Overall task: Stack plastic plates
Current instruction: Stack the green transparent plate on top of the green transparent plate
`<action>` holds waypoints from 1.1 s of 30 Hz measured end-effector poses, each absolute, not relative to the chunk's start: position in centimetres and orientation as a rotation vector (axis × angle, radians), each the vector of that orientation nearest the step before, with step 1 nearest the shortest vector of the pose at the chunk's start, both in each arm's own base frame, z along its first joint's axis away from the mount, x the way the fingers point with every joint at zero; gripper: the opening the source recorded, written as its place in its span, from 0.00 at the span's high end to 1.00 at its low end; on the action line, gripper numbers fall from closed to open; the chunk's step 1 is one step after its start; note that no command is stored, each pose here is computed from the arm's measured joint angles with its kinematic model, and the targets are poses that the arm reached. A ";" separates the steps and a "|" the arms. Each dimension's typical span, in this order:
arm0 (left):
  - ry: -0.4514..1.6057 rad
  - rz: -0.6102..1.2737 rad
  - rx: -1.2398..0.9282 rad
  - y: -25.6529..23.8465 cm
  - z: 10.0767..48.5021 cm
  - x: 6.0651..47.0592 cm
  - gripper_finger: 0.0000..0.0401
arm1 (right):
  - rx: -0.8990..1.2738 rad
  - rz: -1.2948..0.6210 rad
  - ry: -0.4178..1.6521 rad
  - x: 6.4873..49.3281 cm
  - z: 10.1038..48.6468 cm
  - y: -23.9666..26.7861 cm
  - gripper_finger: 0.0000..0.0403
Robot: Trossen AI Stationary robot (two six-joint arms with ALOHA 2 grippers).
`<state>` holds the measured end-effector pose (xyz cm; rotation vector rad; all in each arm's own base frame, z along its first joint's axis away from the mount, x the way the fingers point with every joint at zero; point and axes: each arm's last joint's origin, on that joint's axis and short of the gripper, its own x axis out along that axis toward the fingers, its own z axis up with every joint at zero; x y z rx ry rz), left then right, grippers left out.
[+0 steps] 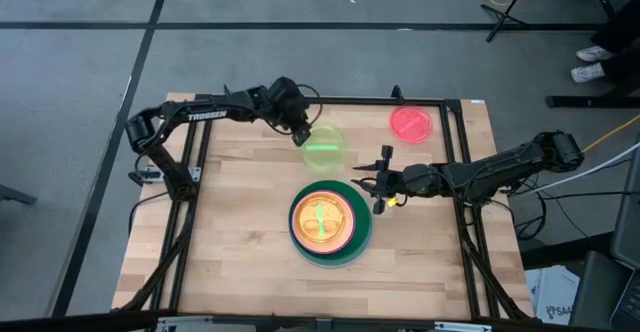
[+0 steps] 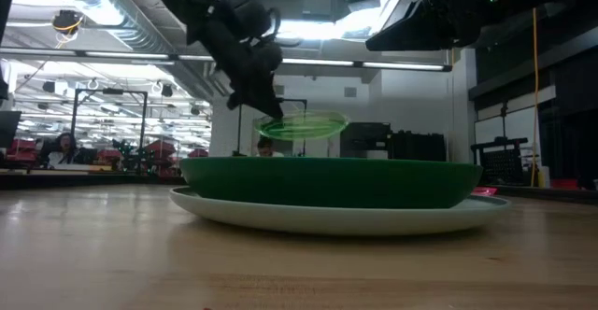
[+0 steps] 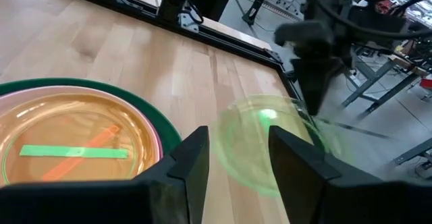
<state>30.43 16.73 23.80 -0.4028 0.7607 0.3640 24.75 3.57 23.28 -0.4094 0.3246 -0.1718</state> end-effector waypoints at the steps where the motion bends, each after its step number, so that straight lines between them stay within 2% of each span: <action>1: 0.769 0.344 -0.401 16.2 23.8 30.7 1.00 | -0.409 -0.172 0.325 24.8 23.3 3.6 0.63; 16: 0.842 0.125 -0.319 8.5 23.6 33.4 1.00 | -0.403 -0.143 0.320 24.8 23.3 3.6 0.63; 33: 0.899 0.050 -0.222 0.9 23.1 34.4 1.00 | -0.401 -0.143 0.319 24.8 23.3 3.7 0.63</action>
